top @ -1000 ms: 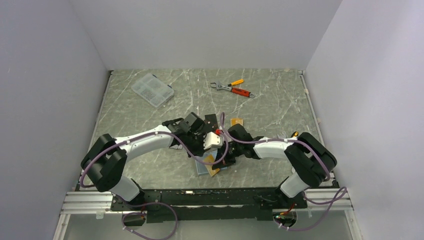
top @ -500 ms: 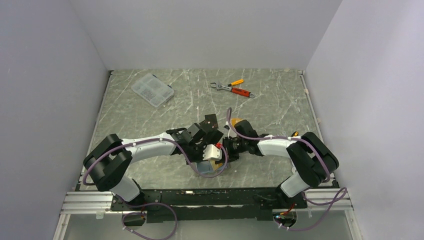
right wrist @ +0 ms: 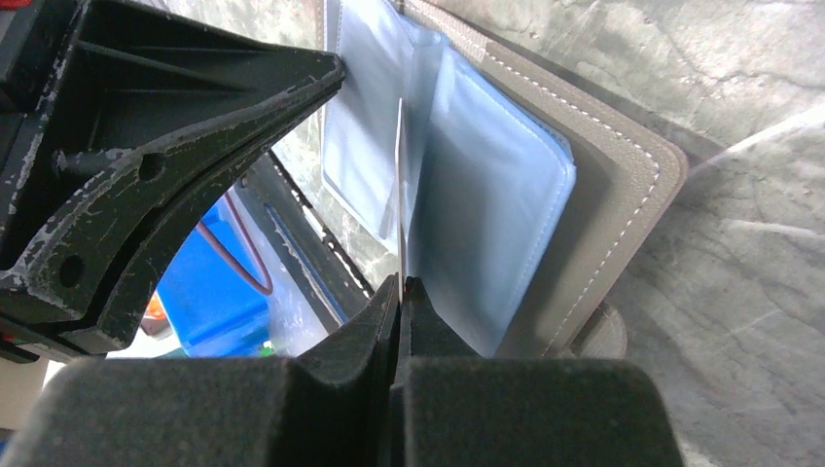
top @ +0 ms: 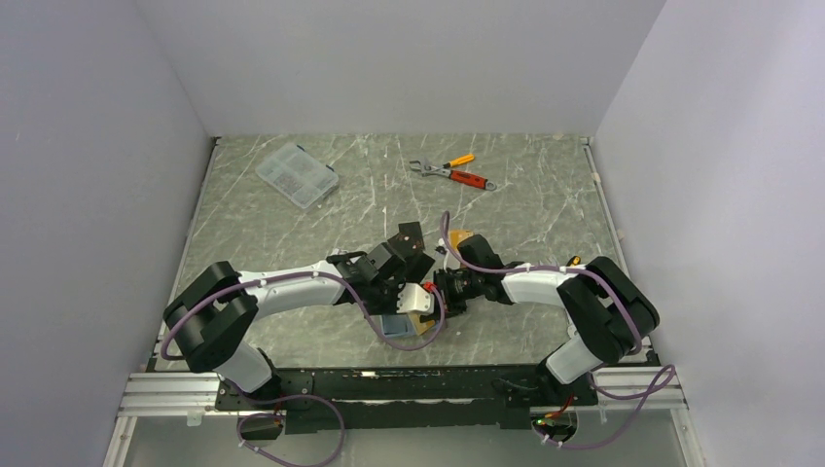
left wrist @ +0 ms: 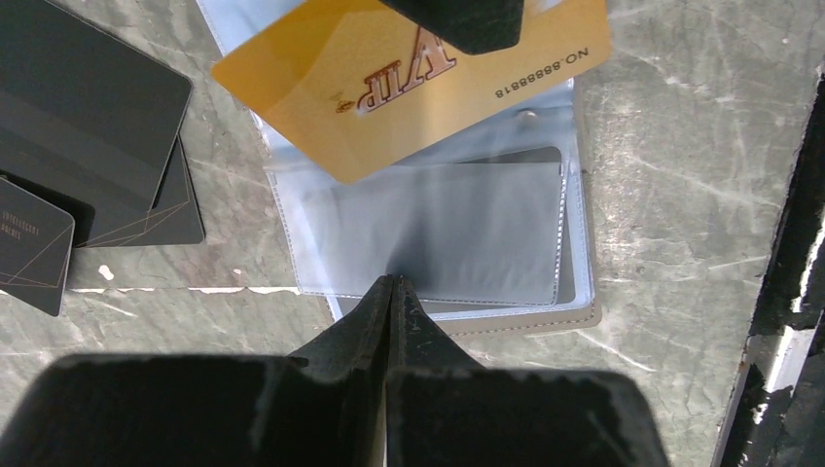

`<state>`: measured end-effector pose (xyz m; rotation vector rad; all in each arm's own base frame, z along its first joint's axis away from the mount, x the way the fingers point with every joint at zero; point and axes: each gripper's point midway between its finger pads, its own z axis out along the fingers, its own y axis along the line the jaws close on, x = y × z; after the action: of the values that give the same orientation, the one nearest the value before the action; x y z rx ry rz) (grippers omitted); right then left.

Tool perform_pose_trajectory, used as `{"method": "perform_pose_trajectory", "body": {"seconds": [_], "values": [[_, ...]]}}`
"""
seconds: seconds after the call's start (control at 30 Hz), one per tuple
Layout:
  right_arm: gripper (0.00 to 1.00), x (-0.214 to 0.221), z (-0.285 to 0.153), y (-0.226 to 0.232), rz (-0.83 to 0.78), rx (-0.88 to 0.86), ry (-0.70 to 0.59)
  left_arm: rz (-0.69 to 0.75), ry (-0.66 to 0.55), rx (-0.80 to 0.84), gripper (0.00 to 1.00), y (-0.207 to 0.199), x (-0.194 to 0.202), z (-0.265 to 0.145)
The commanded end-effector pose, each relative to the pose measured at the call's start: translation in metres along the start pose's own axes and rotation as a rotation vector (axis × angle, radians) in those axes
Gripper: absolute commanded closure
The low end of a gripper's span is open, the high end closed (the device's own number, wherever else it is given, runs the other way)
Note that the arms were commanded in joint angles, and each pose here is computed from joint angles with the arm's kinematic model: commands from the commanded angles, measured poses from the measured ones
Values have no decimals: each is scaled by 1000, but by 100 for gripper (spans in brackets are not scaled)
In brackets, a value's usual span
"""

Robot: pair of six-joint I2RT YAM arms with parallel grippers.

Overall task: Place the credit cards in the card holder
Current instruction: Turn over the card slot in the card holder, then insert the credit card into the card holder.

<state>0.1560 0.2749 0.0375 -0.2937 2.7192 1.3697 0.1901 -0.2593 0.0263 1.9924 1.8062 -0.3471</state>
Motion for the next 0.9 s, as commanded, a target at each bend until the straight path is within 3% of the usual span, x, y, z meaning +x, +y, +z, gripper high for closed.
{"method": "perform_pose_trajectory", "body": {"seconds": [0.0,0.33,0.87], "values": [[100,4,1,0,-23,-25,23,3,105,4,95,-5,28,4],[100,1,2,1,-24,-28,22,-42,48,-24,95,-2,6,-27],[100,-7,0,9,-31,-23,19,-152,43,-64,99,7,-1,-36]]}}
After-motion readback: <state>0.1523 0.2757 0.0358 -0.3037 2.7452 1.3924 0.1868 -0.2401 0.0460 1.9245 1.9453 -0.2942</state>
